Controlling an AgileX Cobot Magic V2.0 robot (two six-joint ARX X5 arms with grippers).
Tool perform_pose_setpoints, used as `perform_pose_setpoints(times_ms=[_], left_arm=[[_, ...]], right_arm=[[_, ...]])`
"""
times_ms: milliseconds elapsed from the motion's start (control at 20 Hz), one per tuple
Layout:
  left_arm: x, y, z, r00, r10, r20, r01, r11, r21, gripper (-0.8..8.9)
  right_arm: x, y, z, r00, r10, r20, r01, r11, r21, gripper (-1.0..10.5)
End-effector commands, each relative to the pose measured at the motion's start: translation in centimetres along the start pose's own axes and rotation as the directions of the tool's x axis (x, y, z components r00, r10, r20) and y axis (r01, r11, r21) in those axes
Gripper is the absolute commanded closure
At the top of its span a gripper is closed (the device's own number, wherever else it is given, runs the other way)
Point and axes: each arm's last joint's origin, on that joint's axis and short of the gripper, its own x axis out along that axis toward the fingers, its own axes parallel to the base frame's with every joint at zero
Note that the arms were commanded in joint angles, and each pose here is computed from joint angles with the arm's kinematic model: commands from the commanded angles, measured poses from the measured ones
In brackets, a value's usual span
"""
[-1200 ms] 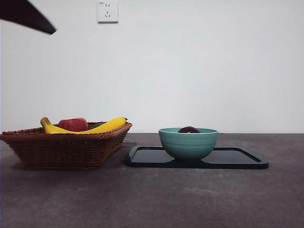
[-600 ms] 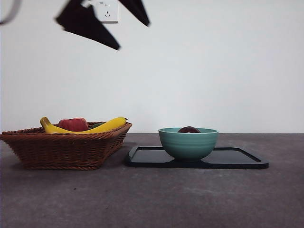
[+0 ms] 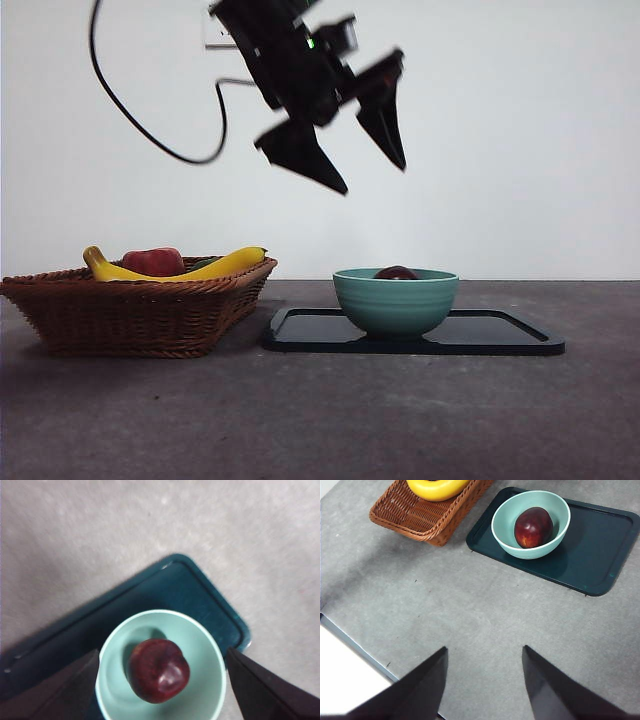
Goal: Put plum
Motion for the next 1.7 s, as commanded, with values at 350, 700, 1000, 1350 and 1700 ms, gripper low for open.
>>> perform_pose_setpoints(times_ms=[350, 700, 1000, 1350, 1700], left_arm=[[5.3, -1.2, -1.4, 0.999, 0.020, -0.044, -0.016, 0.997, 0.077, 4.10], [7.5, -2.0, -2.7, 0.995, 0.051, -0.090, -0.039, 0.991, 0.128, 4.10], [8.4, -2.3, -3.3, 0.992, 0.051, -0.113, -0.036, 0.990, 0.136, 4.10], [8.6, -2.1, -3.7, 0.987, 0.085, -0.138, -0.063, 0.985, 0.161, 4.10], [9.5, -2.0, -4.5, 0.981, 0.090, -0.174, -0.062, 0.985, 0.162, 4.15]], right_arm=[[-0.1, 0.1, 0.3, 1.000, 0.007, 0.012, -0.007, 1.000, 0.006, 7.1], [-0.1, 0.1, 0.3, 1.000, 0.007, 0.012, -0.007, 1.000, 0.007, 7.1], [-0.1, 0.1, 0.3, 1.000, 0.007, 0.012, -0.008, 1.000, 0.010, 7.1], [-0.1, 0.1, 0.3, 1.000, 0.007, 0.012, -0.008, 1.000, 0.010, 7.1], [-0.1, 0.1, 0.3, 1.000, 0.008, 0.012, -0.008, 1.000, 0.010, 7.1]])
